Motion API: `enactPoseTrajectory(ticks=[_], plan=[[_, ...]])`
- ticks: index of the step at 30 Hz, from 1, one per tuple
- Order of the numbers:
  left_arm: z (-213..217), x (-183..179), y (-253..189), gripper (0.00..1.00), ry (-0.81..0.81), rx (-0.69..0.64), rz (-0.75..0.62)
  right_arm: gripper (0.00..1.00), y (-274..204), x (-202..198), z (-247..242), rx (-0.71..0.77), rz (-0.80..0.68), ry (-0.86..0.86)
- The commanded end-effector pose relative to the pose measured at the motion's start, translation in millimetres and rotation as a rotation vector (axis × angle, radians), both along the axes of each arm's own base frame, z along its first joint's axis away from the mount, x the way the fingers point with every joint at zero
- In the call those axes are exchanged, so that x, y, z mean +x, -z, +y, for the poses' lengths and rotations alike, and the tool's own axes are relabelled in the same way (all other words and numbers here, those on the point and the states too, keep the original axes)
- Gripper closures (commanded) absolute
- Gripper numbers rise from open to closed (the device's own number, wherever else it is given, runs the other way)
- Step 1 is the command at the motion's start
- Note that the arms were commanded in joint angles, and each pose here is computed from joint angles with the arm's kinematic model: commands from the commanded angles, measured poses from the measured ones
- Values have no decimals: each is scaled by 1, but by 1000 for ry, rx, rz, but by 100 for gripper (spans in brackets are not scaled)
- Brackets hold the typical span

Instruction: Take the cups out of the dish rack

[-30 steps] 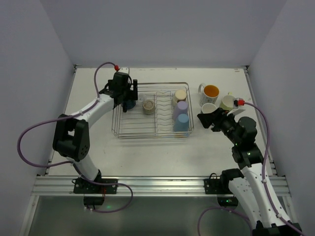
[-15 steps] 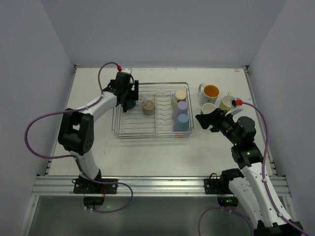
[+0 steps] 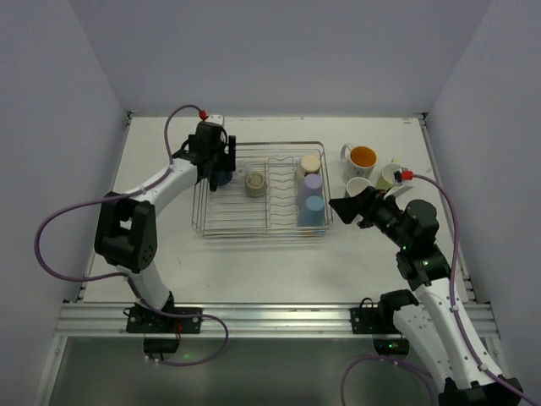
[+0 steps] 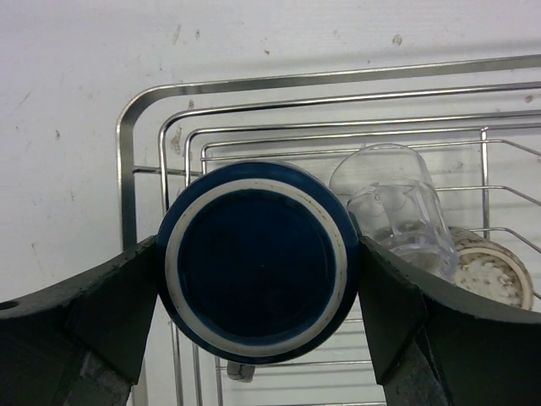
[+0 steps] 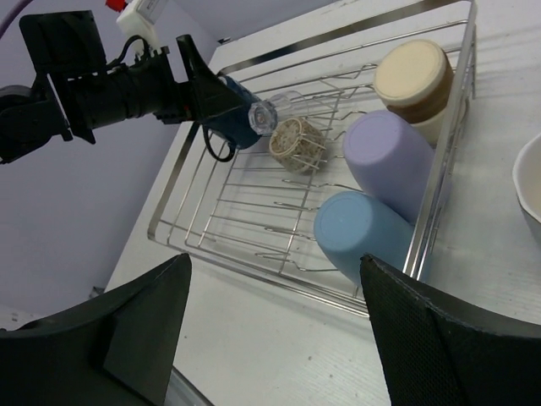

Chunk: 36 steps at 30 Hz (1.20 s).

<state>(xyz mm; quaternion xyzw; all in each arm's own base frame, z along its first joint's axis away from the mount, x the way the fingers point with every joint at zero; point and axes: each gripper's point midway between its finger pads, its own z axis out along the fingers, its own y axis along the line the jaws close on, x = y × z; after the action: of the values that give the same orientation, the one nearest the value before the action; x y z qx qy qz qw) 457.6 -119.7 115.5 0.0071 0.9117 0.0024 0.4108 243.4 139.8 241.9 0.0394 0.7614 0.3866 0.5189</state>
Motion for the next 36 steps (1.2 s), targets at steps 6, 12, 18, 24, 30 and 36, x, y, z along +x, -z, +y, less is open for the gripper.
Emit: enactPoseTrajectory(ticks=[6, 12, 18, 24, 30, 36], plan=[[2, -8, -122, 83, -11, -137, -287, 13, -47, -7, 31, 114, -90, -143], [-7, -34, -149, 88, 29, -248, -332, 12, -62, -14, 58, 164, -112, -220], [-42, -87, -192, 90, 198, -531, -390, 13, -74, -18, 97, 259, -140, -303], [-67, -141, -221, 91, 357, -758, -418, 15, -72, -10, 135, 304, -128, -337], [-83, -180, -239, 93, 485, -941, -425, 16, -74, -8, 169, 339, -121, -400], [-94, -206, -235, 94, 569, -1083, -377, 20, -97, -8, 186, 368, -161, -441]])
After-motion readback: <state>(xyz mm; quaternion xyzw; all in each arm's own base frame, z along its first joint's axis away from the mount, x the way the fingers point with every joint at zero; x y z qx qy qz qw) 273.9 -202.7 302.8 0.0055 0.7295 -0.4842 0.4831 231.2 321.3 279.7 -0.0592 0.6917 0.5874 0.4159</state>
